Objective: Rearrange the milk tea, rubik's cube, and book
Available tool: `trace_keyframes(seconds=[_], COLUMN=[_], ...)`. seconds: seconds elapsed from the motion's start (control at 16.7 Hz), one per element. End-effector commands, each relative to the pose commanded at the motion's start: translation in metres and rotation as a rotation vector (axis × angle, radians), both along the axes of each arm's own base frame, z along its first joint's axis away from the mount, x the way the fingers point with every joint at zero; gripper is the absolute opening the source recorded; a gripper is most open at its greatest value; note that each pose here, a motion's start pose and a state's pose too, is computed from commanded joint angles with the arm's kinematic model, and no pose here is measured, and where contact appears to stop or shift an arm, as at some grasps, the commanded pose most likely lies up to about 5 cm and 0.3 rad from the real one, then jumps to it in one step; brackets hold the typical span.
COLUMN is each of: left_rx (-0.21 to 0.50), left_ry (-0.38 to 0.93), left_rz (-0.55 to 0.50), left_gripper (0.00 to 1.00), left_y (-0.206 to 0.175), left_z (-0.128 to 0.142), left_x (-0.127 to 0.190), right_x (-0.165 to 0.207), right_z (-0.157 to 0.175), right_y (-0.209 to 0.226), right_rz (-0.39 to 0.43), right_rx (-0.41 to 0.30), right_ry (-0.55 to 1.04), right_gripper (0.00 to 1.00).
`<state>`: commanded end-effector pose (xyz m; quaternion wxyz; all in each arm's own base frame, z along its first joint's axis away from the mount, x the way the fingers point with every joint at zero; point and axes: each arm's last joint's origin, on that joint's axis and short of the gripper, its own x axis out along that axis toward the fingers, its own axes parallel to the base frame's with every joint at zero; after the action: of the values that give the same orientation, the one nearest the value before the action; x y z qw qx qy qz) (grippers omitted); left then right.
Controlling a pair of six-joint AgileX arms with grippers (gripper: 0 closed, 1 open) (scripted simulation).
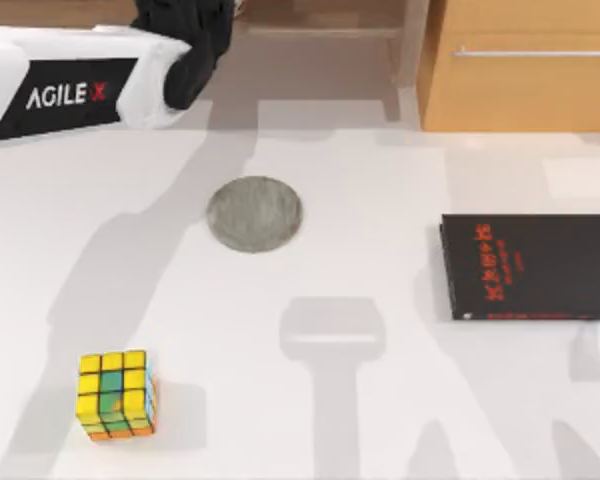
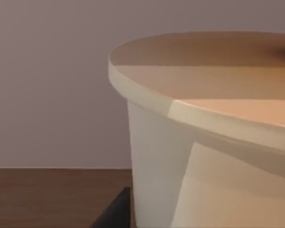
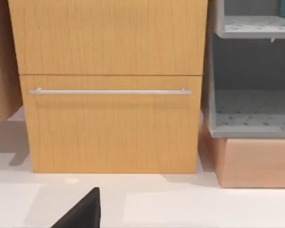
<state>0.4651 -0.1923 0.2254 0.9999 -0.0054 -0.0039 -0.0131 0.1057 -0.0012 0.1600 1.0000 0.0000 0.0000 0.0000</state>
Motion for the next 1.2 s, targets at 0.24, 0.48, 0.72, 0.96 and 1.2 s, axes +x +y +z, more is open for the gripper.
trace_keyframes(seconds=[0.24, 0.48, 0.72, 0.96, 1.2], left_rx=[0.000, 0.000, 0.000, 0.001, -0.001], left_ry=[0.000, 0.000, 0.000, -0.002, -0.006], left_rz=[0.000, 0.000, 0.000, -0.003, -0.003], left_gripper=[0.25, 0.00, 0.00, 0.00, 0.00], left_y=[0.000, 0.000, 0.000, -0.001, -0.003], left_z=[0.000, 0.000, 0.000, 0.001, 0.006], left_x=[0.000, 0.000, 0.000, -0.001, -0.015], right_x=[0.000, 0.000, 0.000, 0.000, 0.000], right_z=[0.000, 0.000, 0.000, 0.000, 0.000], right_y=[0.000, 0.000, 0.000, 0.000, 0.000], right_rz=[0.000, 0.000, 0.000, 0.000, 0.000], right_rx=[0.000, 0.000, 0.000, 0.000, 0.000], right_ry=[0.000, 0.000, 0.000, 0.000, 0.000], right_gripper=[1.00, 1.00, 1.00, 1.00, 1.00])
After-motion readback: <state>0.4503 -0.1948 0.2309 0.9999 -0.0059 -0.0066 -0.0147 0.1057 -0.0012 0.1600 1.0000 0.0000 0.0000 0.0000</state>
